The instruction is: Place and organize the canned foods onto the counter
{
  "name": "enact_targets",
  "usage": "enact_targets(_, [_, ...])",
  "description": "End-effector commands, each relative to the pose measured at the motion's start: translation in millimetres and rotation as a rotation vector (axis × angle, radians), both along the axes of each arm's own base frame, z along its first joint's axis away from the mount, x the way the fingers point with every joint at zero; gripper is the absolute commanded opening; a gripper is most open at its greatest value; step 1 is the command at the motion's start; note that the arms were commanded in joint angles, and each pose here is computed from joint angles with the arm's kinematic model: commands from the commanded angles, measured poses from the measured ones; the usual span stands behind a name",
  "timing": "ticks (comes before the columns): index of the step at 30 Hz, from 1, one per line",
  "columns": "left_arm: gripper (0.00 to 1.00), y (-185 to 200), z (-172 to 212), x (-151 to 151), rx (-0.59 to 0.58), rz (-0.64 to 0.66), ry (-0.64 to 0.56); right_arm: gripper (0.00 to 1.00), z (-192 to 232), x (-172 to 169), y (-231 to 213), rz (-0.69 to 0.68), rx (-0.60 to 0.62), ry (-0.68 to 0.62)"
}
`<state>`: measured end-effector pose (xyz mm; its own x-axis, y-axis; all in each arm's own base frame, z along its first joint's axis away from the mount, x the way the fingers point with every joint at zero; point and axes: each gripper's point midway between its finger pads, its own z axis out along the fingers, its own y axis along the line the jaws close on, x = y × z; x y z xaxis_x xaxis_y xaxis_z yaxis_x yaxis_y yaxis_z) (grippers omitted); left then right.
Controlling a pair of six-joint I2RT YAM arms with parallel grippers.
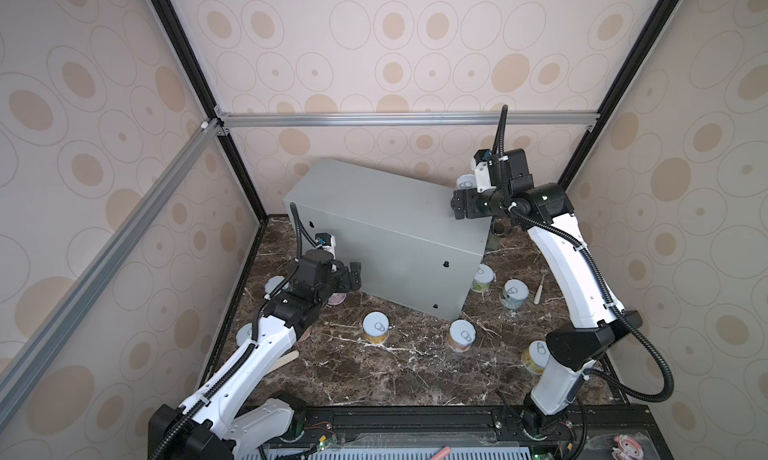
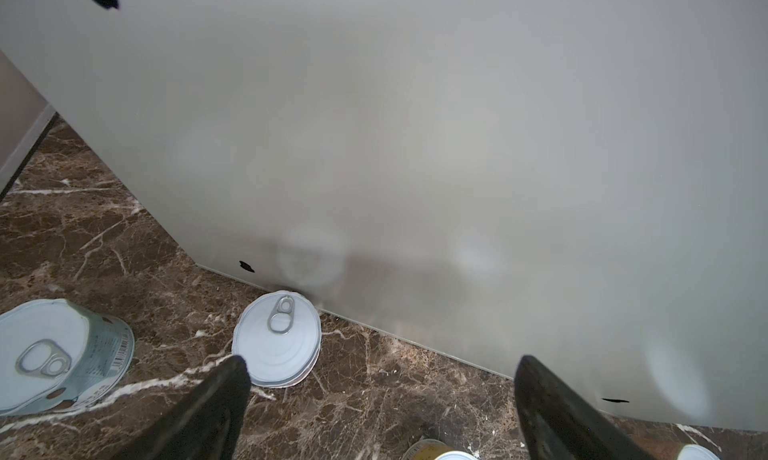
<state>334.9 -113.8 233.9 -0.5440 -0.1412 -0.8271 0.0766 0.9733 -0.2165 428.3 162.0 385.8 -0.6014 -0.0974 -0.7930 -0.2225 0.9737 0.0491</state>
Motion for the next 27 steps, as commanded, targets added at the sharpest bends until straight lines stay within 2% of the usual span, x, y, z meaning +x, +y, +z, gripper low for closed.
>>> enact_targets(1, [0.99, 8, 1, -6, -0.007, 0.051, 0.019, 0.99, 27, -25, -9, 0.012, 0.027, -0.05])
enact_targets(7, [0.99, 14, -2, -14, -0.028, 0.081, 0.029, 1.0, 49, -57, -21, 0.012, 0.068, -0.114])
enact_targets(12, [0.99, 23, -28, -16, -0.036, 0.129, 0.071, 0.99, 59, -91, -32, 0.011, 0.139, -0.172])
enact_targets(19, [0.99, 36, -60, -15, -0.023, 0.21, 0.121, 0.99, 30, -137, -54, -0.036, 0.216, -0.191])
enact_targets(27, [0.99, 43, -85, -11, 0.016, 0.254, 0.158, 0.99, -23, -165, -108, -0.245, 0.356, -0.144])
